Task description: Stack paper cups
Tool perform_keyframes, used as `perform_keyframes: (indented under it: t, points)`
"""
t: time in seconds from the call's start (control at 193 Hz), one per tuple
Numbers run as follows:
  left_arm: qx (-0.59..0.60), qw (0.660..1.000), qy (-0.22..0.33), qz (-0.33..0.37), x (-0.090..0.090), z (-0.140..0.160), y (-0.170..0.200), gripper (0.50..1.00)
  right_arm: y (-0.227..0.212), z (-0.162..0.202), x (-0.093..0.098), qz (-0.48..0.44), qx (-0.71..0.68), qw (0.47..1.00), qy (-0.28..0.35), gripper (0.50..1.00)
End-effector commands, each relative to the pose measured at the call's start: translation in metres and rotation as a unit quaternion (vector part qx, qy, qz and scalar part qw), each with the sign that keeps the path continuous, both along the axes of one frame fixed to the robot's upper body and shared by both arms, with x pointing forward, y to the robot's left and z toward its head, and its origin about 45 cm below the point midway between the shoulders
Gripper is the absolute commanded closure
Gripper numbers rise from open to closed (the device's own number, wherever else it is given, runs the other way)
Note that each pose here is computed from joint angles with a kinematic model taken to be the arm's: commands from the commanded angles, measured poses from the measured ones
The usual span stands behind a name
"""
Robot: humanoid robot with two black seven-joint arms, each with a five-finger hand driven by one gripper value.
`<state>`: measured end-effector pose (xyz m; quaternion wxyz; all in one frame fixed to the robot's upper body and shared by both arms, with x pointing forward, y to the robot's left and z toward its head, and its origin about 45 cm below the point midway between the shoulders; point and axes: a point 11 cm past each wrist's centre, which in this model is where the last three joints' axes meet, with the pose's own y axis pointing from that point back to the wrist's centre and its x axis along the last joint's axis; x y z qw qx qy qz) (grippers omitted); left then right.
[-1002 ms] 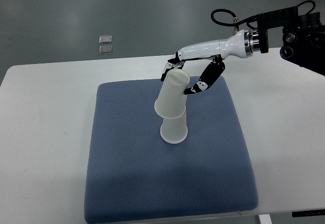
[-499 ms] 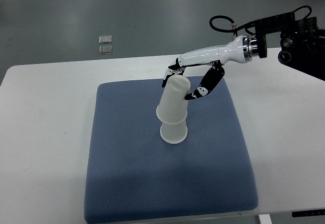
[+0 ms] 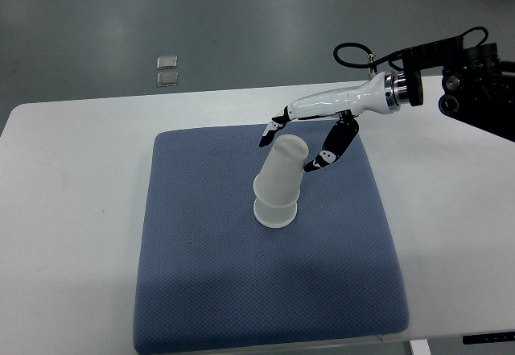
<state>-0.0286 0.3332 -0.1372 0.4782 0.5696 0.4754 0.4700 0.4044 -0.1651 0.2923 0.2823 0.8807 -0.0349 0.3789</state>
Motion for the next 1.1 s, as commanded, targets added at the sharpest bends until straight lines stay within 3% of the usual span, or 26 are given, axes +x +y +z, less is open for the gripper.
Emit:
perform_keyframes:
  t: [0.0,0.275,0.441,0.613,0.831,1.096]
  points:
    - [0.0,1.0,0.0,0.0,0.0,0.0,0.0,0.5,-0.002,-0.002,0.0,-0.003,0.001,1.0,0.002,0.585]
    - [0.0,1.0,0.0,0.0,0.0,0.0,0.0,0.5,-0.01,0.015,0.011,-0.042,0.056,0.998,0.011,0.583]
    - [0.0,1.0,0.0,0.001,0.0,0.0,0.0,0.5,-0.036,0.006,0.025,-0.145,0.179,0.969,0.091,0.585]
    - [0.0,1.0,0.0,0.0,0.0,0.0,0.0,0.5,-0.071,-0.022,0.037,-0.272,0.261,0.909,0.179,0.585]
    - [0.0,1.0,0.0,0.0,0.0,0.0,0.0,0.5,-0.109,-0.055,0.043,-0.408,0.386,0.773,0.295,0.583]
    - [0.0,1.0,0.0,0.001,0.0,0.0,0.0,0.5,-0.093,-0.103,0.03,-0.458,0.417,0.664,0.418,0.583]
